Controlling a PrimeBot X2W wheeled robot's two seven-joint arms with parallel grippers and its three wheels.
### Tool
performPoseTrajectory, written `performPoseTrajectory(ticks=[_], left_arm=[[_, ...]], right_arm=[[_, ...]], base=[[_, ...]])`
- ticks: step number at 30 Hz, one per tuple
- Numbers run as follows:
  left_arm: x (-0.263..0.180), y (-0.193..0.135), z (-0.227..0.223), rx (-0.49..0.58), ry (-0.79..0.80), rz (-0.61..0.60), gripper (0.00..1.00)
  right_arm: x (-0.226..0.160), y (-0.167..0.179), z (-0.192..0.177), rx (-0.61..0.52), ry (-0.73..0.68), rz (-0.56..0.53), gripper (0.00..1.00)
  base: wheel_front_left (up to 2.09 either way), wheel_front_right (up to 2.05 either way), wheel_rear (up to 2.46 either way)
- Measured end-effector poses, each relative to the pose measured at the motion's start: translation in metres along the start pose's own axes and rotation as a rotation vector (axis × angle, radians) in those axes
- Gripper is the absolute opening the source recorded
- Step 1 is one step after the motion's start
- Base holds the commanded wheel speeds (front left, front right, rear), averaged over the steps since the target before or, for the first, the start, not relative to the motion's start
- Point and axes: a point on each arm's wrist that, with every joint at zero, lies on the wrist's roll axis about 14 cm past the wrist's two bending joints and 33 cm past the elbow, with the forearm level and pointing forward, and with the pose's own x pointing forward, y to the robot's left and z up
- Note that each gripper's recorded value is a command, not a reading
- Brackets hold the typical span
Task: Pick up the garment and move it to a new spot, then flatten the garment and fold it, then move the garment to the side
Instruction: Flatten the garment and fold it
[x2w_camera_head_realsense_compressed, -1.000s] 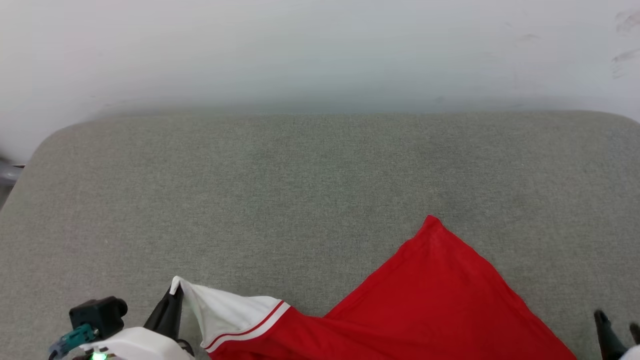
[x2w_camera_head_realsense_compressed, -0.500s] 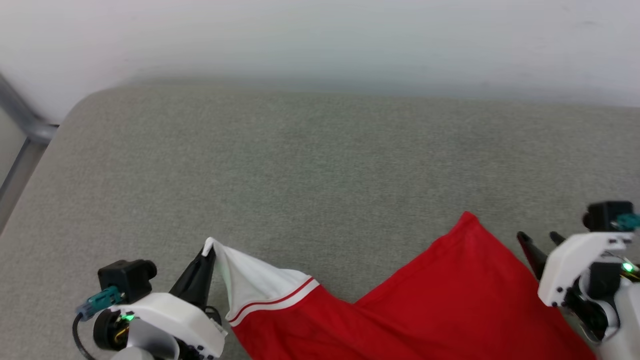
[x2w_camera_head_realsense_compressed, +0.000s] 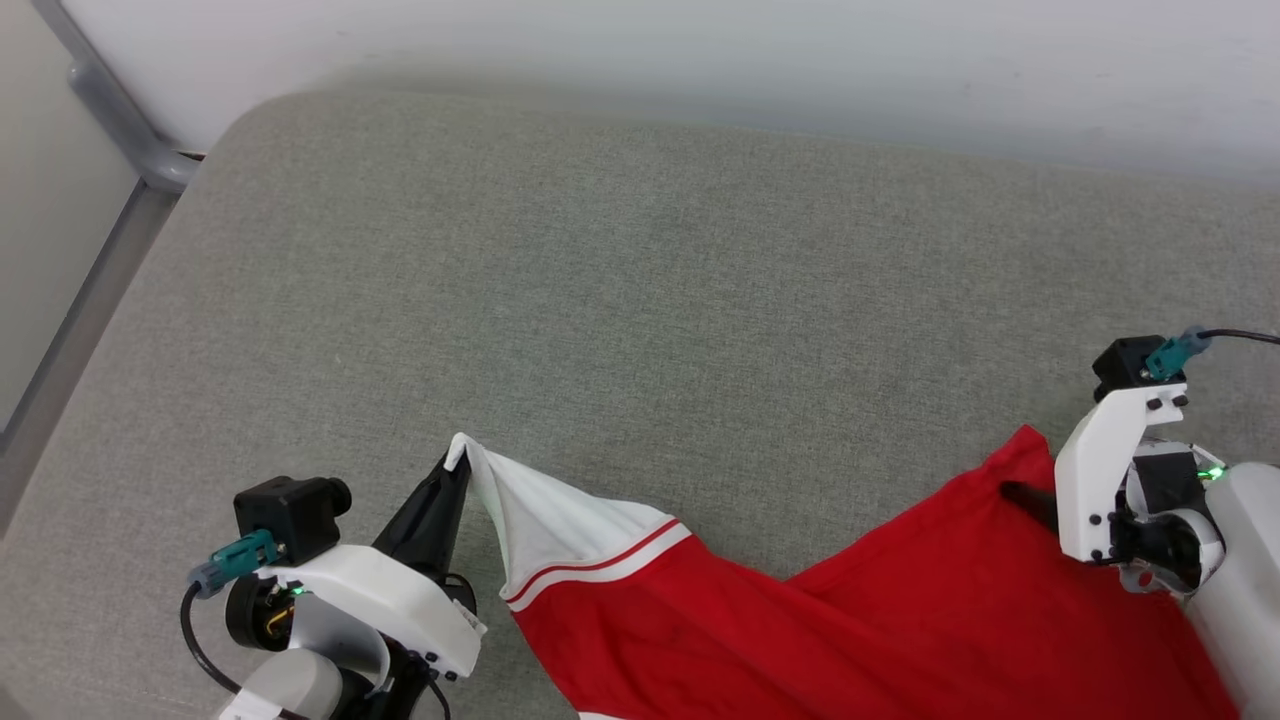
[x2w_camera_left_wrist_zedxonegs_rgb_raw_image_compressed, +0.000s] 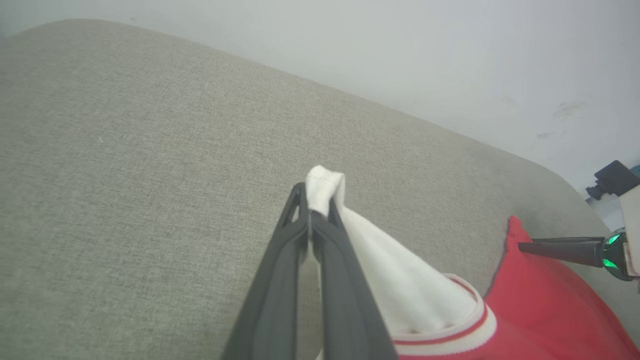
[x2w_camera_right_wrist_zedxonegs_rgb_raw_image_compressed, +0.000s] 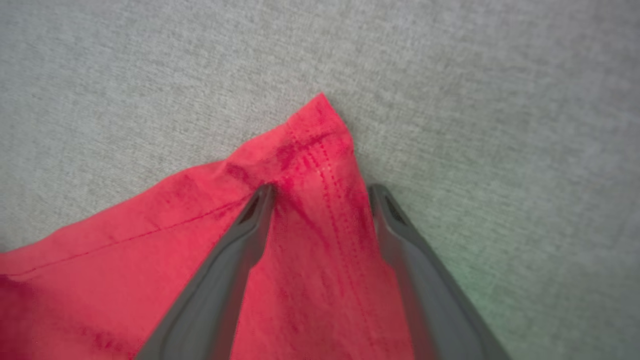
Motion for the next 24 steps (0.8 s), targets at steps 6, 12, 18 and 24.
performPoseTrajectory(ticks=[6,12,18,24], left_arm=[[0.0,0.006,-0.002,-0.006,0.001,0.018,0.0],[0.002,0.013,0.01,0.001,-0.033,0.03,0.0],[0.027,0.012,0.064,0.043,-0.156,-0.003,0.0],[0.067,-0.006,0.13,0.075,-0.282,-0.065,0.0]], right_arm=[[0.004,0.0,-0.002,0.045,0.07,0.019,0.0],[-0.006,-0.003,0.011,0.036,-0.01,-0.003,0.0],[-0.038,-0.026,0.065,0.033,-0.224,-0.085,0.0],[-0.087,-0.061,0.131,0.049,-0.467,-0.189,0.0]], base=[[0.0,0.0,0.0],[0.0,0.0,0.0],[0.0,0.0,0.0],[0.0,0.0,0.0]])
